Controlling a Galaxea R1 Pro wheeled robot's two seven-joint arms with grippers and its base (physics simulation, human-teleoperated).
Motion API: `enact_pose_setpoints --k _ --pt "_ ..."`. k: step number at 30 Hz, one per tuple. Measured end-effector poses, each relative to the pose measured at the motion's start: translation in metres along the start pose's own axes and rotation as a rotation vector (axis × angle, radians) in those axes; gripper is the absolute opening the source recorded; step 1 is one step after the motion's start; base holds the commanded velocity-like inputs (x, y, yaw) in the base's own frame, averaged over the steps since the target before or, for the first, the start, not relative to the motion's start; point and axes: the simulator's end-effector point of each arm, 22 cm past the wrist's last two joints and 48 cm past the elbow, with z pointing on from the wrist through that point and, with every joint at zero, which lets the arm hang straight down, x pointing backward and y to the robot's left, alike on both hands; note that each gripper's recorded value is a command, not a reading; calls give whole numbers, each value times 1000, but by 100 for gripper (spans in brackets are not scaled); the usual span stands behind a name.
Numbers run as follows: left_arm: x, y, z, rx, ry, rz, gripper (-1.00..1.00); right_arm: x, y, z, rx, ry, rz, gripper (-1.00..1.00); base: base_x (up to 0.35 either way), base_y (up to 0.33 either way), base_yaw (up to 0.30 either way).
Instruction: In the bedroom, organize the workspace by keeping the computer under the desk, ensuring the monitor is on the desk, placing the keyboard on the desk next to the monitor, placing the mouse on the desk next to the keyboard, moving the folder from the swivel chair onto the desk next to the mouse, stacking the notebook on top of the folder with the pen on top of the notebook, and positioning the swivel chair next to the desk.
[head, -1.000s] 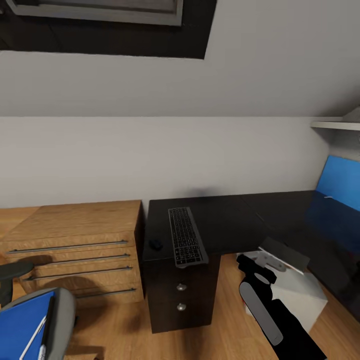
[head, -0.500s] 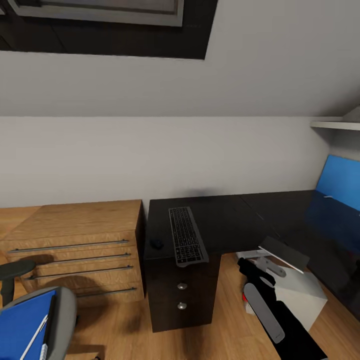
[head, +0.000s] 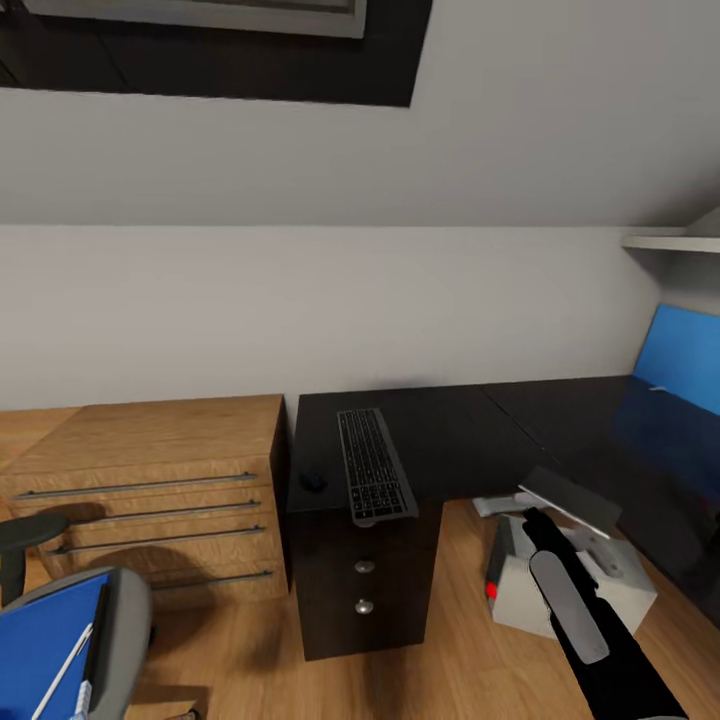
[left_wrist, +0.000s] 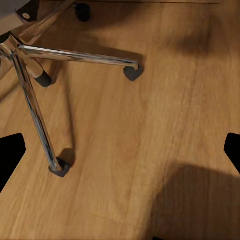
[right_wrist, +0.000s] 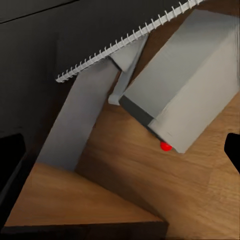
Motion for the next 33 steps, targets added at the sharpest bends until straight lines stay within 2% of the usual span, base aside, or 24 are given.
enact_pose_setpoints --k 1,3,9,17,20,24,26,27,30,33 --pt "1 0 1 0 1 0 100 -2 -6 3 13 6 38 100 0 0 0" --pt "5 -1 4 0 2 1 100 -2 -13 7 23 11 69 100 0 0 0" --pt "14 -2 11 0 9 2 100 3 -27 16 42 17 118 100 0 0 0" --pt "26 -3 20 -2 13 1 100 20 -45 28 55 30 114 100 0 0 0" --pt "31 -2 24 -11 16 -11 100 25 -45 32 37 30 109 100 0 0 0" --pt "40 2 29 -33 29 -48 100 31 -43 35 11 33 108 100 0 0 0" --pt "48 2 31 -37 51 -54 100 34 -43 36 3 33 111 100 0 0 0" --pt "49 -2 35 -31 70 -58 100 35 -42 37 -7 33 112 100 0 0 0" --pt "31 -18 48 -2 56 -84 100 38 -42 39 -23 32 113 100 0 0 0" --pt "-32 -63 69 92 42 -117 100 39 -36 42 -70 25 115 100 0 0 0"
